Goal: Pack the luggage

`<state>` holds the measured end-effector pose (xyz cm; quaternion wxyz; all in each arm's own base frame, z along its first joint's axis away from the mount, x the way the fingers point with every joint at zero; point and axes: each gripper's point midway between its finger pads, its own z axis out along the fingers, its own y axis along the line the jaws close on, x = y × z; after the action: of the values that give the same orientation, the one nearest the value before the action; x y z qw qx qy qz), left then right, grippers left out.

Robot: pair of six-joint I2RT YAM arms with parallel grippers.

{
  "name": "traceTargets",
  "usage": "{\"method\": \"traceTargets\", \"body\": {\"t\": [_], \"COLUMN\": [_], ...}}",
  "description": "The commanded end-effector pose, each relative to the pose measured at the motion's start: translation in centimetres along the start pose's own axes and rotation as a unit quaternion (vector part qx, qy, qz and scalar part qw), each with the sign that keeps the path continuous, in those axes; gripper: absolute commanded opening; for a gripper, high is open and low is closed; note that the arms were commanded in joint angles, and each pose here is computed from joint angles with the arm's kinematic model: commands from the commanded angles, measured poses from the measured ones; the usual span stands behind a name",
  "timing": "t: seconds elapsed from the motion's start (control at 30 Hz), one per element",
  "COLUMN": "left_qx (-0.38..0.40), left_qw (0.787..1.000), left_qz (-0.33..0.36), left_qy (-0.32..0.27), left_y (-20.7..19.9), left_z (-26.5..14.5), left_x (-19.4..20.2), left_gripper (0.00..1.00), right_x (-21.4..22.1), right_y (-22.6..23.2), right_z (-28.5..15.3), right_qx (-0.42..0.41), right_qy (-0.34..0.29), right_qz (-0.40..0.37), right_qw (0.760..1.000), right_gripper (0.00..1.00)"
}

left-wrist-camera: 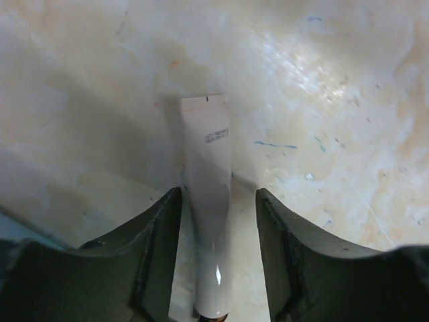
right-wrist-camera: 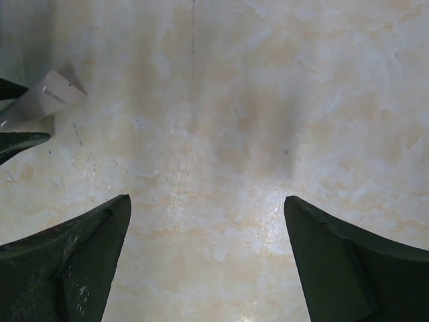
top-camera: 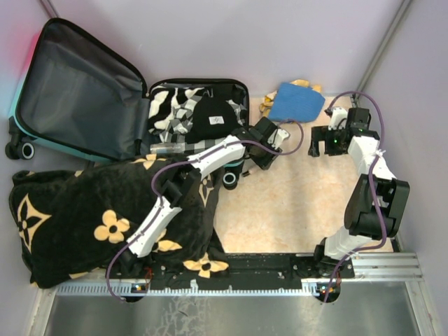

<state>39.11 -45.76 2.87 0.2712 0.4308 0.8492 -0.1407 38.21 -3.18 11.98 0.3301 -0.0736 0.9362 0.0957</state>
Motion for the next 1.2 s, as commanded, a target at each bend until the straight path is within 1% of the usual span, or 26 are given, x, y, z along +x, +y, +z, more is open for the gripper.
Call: {"method": "traceTargets", "body": {"t": [0.0,0.1,0.2,0.23,0.3,0.43,0.53,0.63,0.77,0.83,0.93,1.0,1.03,1.07,1.17], "left_qx": [0.104,0.123,0.136,0.144,0.159,0.172,0.152,0.122,0.076,0.047,0.0,-0.023,-0.028,-0.032,-0.056], "left_qw": [0.994,0.991,0.988,0.986,0.981,0.964,0.953,0.948,0.956,0.964,0.975,0.981,0.983,0.985,0.987], "left_qz": [0.016,0.04,0.073,0.086,0.105,0.138,0.164,0.175,0.152,0.132,0.105,0.072,0.056,0.042,0.014], "left_qy": [0.022,0.013,0.005,-0.005,-0.041,-0.147,-0.206,-0.237,-0.239,-0.227,-0.195,-0.178,-0.172,-0.167,-0.147], "left_y": [-3.8,-4.9,-5.6,-5.9,-6.3,-7.1,-6.0,-2.9,3.2,6.7,11.7,15.1,16.2,17.3,20.0], "left_z": [-0.9,-1.8,-2.5,-3.1,-5.2,-11.4,-16.0,-19.4,-22.2,-23.0,-23.7,-24.3,-24.5,-24.8,-25.3], "left_x": [1.8,1.7,1.3,0.5,-1.8,-7.9,-10.9,-11.9,-11.2,-10.1,-7.5,-5.3,-4.3,-3.2,0.0], "left_gripper": [0.5,0.42,0.23,0.19,0.13,0.11,0.1,0.09,0.09,0.09,0.09,0.09,0.08,0.08,0.08], "right_x": [-1.7,-1.7,-1.6,-1.8,-2.0,-2.4,-3.1,-4.0,-5.0,-5.5,-6.7,-7.6,-8.3,-8.3,-9.8], "right_y": [0.1,0.1,0.1,0.1,0.1,0.7,1.2,1.7,2.4,3.0,4.3,5.3,6.1,6.4,7.7], "right_z": [-1.6,-1.5,-1.3,-1.3,-1.3,-1.4,-1.6,-1.7,-1.4,-1.2,-0.9,-0.5,-0.4,0.5,1.5], "right_qx": [0.006,0.006,0.003,0.002,-0.001,-0.018,-0.036,-0.053,-0.077,-0.087,-0.096,-0.104,-0.109,-0.117,-0.139], "right_qy": [-0.034,-0.034,-0.033,-0.034,-0.036,-0.039,-0.047,-0.055,-0.06,-0.061,-0.078,-0.085,-0.091,-0.083,-0.088], "right_qz": [-0.012,-0.013,-0.012,-0.013,-0.013,-0.017,-0.027,-0.033,-0.041,-0.054,-0.084,-0.106,-0.118,-0.12,-0.125], "right_qw": [0.999,0.999,0.999,0.999,0.999,0.999,0.998,0.996,0.994,0.993,0.989,0.985,0.983,0.982,0.978], "right_gripper": [0.97,0.97,0.97,0.97,0.97,0.97,0.95,0.94,0.92,0.92,0.92,0.92,0.92,0.92,0.92]}}
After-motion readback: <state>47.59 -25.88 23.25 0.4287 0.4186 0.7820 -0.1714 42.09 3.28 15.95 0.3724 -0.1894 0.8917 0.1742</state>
